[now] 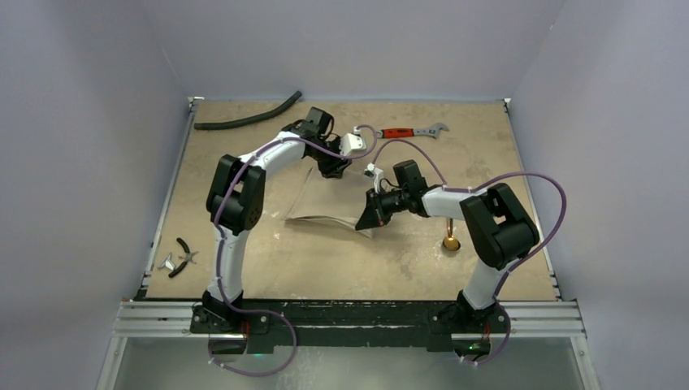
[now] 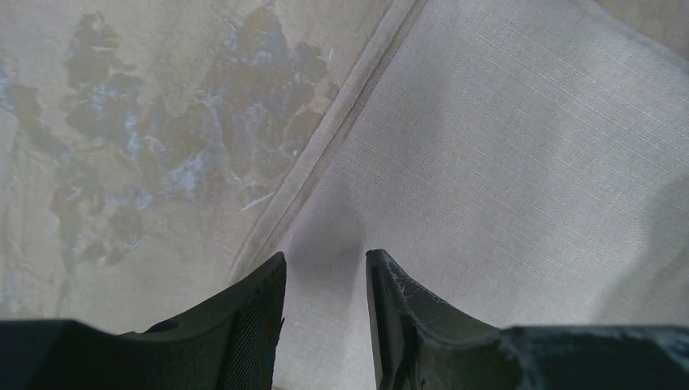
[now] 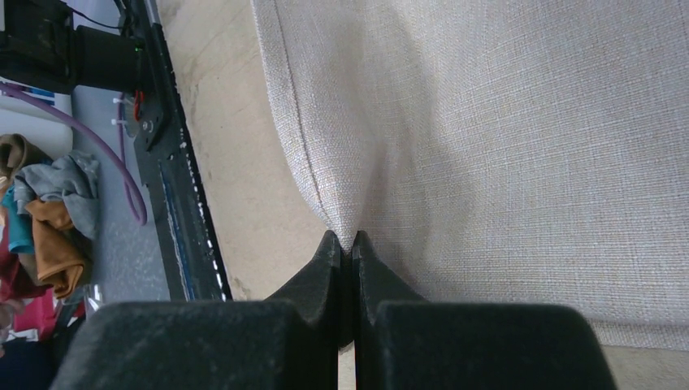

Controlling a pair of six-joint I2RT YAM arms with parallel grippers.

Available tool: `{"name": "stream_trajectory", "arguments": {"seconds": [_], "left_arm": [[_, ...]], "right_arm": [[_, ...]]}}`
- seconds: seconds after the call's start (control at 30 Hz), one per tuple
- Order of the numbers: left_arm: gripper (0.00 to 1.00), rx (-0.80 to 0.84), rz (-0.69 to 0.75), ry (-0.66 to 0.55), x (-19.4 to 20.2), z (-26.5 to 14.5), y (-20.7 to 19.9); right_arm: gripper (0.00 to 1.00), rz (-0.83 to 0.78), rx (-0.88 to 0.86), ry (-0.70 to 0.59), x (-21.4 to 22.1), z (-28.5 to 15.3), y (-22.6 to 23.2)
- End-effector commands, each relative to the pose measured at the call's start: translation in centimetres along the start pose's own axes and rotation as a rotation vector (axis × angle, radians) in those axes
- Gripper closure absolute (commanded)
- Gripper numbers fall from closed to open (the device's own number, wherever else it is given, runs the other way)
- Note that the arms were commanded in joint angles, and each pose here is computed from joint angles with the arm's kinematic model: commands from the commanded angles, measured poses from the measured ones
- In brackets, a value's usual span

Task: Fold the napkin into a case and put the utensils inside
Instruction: Fold the 2/3-rectangle-folded napkin at the center of the board.

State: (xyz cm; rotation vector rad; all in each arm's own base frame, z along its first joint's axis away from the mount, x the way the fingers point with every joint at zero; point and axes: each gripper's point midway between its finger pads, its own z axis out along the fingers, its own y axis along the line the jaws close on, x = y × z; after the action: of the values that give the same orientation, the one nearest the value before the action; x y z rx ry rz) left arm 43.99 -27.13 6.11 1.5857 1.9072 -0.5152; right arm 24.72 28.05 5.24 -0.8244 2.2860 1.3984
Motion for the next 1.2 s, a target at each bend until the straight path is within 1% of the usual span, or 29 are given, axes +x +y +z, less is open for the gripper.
{"name": "stream_trajectory", "arguments": {"seconds": [0.0, 0.1, 0.27, 0.37, 0.5, 0.57, 0.73, 1.0, 1.17], "left_arm": [[0.60, -0.057, 0.010, -0.039, -1.8, 0.4, 1.5], [0.62, -0.050, 0.010, -0.009, -1.0, 1.1, 1.1], [0.68, -0.027, 0.021, 0.056, 0.8, 1.6, 0.1], [0.69, 0.002, 0.003, 0.085, 1.6, 1.8, -0.5], [0.76, 0.022, 0.015, 0.096, 2.1, 1.7, -1.2], [0.78, 0.026, 0.028, 0.101, 2.3, 1.6, -1.4], [0.80, 0.040, 0.044, 0.127, 3.1, 1.6, -1.8], [0.83, 0.060, 0.079, 0.173, 4.6, 1.5, -2.5], [0.85, 0.062, 0.085, 0.173, 4.7, 1.5, -2.5]], "right_arm": [[1.00, -0.017, -0.053, -0.035, -2.0, -0.2, 1.0], [1.00, -0.005, -0.060, -0.044, -2.1, -0.3, 0.9], [1.00, 0.035, -0.077, -0.073, -2.5, -0.8, 0.4], [1.00, 0.066, -0.085, -0.077, -2.4, -0.8, -0.1], [1.00, 0.118, -0.065, -0.072, -1.7, -0.6, -1.0], [1.00, 0.136, -0.047, -0.091, -1.7, -0.9, -1.5], [1.00, 0.184, -0.025, -0.169, -2.1, -2.0, -2.1], [1.00, 0.298, 0.033, -0.215, -1.0, -2.2, -3.7], [1.00, 0.336, 0.079, -0.256, -1.6, -2.9, -4.4]]}}
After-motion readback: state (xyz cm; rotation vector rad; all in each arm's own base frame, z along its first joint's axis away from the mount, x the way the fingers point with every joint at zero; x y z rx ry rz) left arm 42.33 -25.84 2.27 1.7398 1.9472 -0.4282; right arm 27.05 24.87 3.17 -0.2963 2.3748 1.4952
